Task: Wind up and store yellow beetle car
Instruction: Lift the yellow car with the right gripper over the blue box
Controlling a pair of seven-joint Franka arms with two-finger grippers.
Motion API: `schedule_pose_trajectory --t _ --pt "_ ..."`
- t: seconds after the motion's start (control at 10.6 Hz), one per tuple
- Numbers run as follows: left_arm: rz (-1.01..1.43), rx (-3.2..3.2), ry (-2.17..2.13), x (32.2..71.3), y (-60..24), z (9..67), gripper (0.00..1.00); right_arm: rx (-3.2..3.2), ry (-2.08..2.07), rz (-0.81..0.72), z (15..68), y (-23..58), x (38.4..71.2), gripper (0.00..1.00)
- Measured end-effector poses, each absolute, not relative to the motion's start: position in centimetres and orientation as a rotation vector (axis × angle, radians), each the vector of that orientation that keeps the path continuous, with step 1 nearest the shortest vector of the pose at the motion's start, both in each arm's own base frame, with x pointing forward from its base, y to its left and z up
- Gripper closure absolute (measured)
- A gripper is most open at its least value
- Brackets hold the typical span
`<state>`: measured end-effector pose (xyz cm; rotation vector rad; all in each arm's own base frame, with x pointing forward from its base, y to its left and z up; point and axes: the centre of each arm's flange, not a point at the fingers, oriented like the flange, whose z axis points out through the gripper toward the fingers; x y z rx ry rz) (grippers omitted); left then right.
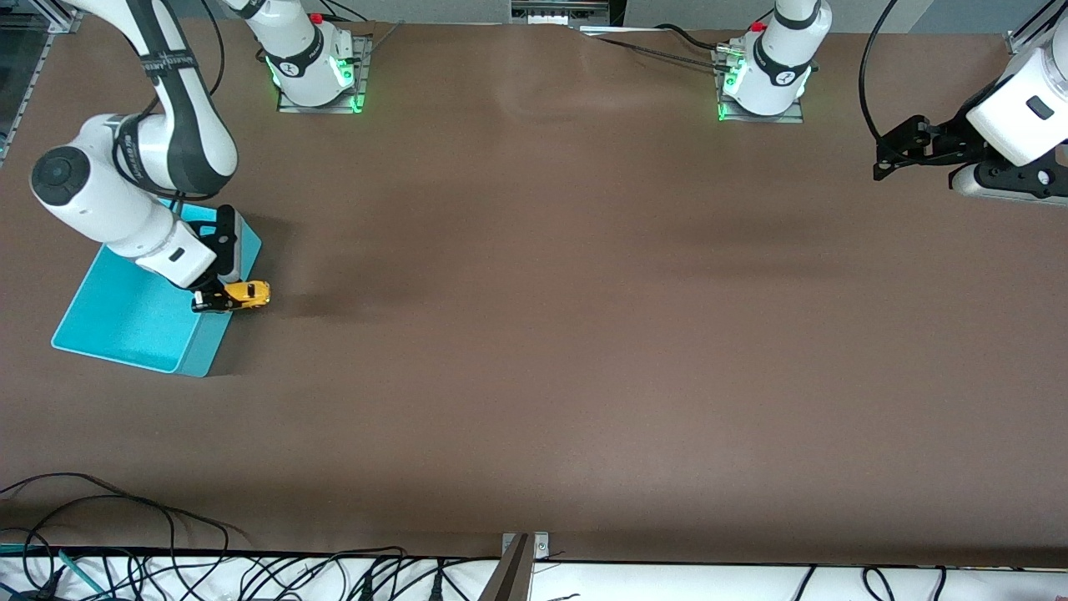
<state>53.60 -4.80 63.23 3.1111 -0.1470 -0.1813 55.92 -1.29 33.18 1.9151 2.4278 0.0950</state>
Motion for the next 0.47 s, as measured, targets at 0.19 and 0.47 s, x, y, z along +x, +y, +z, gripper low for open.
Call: schedule_pose_trajectory --t 0.19,0.47 --pt "-0.182 3.111 -0.147 53.6 -4.8 63.2 0.0 1.833 2.506 0.073 34.6 -4.0 55.3 0.57" --pt "-0.183 3.111 -0.148 53.6 -4.8 63.2 0.0 1.667 2.635 0.05 34.5 -9.3 54.3 0.57"
